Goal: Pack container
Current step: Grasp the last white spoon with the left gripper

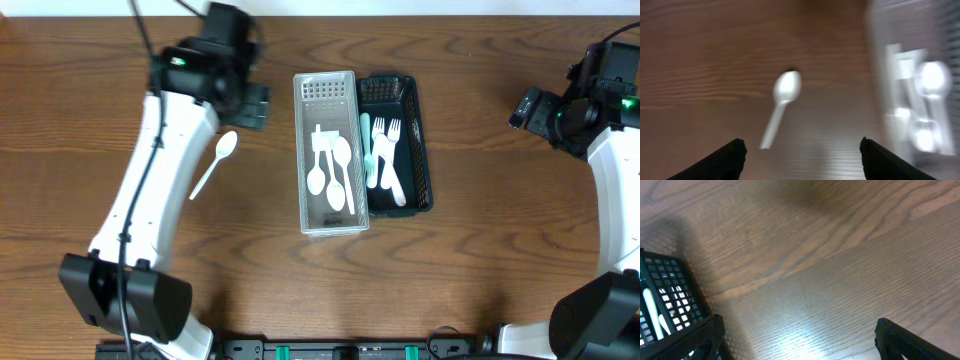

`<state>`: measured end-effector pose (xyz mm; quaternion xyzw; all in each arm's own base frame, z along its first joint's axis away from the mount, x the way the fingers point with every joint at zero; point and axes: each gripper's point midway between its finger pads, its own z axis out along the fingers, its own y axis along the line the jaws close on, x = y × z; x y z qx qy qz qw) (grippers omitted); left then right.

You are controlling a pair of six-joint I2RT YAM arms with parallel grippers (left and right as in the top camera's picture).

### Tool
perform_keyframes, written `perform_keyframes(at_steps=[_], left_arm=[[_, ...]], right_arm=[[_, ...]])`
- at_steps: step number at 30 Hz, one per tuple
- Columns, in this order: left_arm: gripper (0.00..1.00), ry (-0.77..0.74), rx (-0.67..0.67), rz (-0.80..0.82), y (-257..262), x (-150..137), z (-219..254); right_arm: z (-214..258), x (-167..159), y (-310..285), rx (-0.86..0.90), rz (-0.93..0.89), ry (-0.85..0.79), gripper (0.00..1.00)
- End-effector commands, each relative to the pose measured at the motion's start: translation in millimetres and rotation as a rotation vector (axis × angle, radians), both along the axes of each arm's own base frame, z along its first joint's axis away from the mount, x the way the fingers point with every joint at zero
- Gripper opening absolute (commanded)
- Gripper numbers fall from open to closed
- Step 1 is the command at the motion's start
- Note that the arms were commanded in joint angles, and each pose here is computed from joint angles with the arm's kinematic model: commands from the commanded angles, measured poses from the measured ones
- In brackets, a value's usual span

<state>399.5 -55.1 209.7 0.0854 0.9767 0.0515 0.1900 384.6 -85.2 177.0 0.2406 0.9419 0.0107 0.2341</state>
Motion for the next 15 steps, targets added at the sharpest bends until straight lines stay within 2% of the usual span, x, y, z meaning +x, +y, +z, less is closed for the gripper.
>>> perform_keyframes(at_steps=[1,7,11,15], left_arm=[[0.75,0.140,0.101,-0.071,37.1,-1.4,-43.4],[0.70,0.292,0.115,-0.054,64.6,-1.9,-101.6],[0.59,0.375,0.121,-0.076,67.7,-2.1,-134.6],[0.59,0.431,0.123,-0.089,67.8,-4.1,-156.8]], right_arm=[[-0.4,-1.3,-2.3,0.002,-0.009,0.003,0.99],[-0.3,-0.8,-2.4,0.002,-0.009,0.001,0.99],[0.0,-0.6,-2.5,0.001,-0.009,0.000,0.99],[-0.1,-0.8,-2.4,0.001,-0.009,0.001,0.99]])
